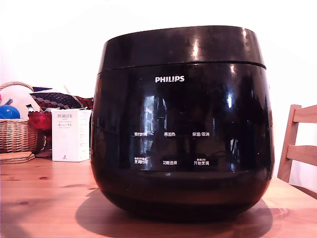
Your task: Close the rice cooker by pressing the lid down with medium force
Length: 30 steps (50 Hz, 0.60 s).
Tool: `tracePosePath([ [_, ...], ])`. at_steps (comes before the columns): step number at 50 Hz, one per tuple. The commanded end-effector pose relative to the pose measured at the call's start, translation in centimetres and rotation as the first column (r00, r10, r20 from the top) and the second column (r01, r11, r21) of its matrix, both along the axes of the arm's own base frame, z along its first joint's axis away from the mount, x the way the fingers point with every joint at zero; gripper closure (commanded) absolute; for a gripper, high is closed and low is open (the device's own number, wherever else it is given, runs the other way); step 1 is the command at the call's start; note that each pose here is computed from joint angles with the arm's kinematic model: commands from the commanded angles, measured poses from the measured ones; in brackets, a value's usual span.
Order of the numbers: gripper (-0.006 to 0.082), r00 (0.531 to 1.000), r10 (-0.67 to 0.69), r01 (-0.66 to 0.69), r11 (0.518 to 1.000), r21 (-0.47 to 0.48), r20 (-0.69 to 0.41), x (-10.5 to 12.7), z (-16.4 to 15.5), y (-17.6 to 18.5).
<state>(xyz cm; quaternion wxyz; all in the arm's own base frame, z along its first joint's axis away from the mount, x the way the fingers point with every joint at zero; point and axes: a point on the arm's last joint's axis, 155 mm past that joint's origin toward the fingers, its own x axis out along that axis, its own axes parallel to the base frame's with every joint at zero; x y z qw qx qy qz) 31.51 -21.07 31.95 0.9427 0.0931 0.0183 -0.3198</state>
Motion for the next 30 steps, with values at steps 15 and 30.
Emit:
tracePosePath([
  [15,0.079,0.928,0.369,-0.371,0.928,0.036,0.049,4.7,0.9,9.9],
  [30,0.079,0.863,0.502,-0.504,0.863,0.034,0.054,5.7,1.0,14.6],
])
